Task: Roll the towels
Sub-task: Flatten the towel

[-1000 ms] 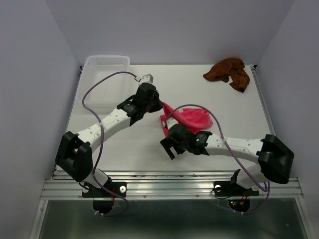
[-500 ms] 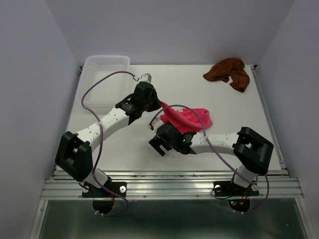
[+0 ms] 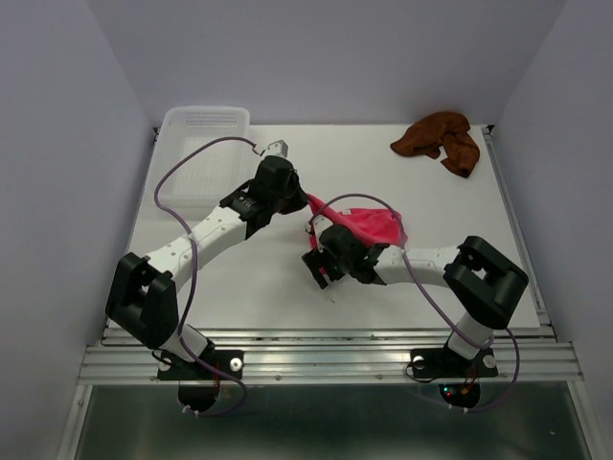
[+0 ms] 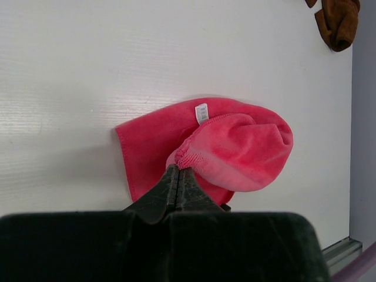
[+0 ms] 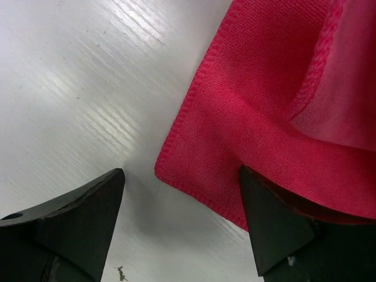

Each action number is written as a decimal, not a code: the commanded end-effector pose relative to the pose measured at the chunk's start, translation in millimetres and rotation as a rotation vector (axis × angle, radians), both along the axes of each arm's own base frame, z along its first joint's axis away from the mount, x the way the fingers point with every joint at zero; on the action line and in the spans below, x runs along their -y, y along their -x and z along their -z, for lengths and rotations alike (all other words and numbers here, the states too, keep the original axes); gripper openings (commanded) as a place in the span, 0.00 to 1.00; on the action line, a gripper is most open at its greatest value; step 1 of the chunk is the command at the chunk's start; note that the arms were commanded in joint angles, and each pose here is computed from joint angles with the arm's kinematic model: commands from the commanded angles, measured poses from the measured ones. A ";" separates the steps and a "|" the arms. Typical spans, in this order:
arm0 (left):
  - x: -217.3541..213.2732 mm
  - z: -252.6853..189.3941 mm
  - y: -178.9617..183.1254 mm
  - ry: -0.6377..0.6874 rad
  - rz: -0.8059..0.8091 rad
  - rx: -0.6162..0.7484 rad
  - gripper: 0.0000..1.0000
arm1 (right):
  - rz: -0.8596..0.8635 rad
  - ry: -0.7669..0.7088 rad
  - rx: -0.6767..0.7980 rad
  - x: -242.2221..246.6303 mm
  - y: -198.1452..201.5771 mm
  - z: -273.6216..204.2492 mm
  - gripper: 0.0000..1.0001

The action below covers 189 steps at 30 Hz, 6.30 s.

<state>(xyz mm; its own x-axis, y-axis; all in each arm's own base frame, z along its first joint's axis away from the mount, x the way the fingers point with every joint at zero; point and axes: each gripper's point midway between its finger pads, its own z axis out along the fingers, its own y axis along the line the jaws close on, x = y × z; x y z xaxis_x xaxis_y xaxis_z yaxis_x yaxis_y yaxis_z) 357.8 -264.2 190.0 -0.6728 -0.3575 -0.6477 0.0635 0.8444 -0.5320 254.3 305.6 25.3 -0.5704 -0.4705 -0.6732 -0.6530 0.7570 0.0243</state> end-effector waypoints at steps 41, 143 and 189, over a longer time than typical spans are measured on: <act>-253.0 -161.2 -15.1 -0.017 -0.725 0.347 0.00 | 0.722 -0.328 0.514 253.8 -101.4 -286.7 0.01; 17.7 149.4 63.9 -0.540 0.087 -0.398 0.48 | 0.897 -0.006 0.082 274.1 -117.4 -132.7 1.00; -39.1 37.0 20.5 -0.218 0.012 -0.189 0.00 | 1.048 -0.190 -0.055 191.2 -228.7 -76.8 0.86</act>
<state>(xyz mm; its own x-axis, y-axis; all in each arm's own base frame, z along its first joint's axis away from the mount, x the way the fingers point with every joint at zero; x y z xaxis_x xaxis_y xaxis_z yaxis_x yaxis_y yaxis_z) 330.6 -224.8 130.6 -0.8295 -0.2063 -0.5189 -0.0509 0.9533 -0.2976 460.6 115.6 89.3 -0.7268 0.3348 -0.5997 0.2673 0.9422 0.2020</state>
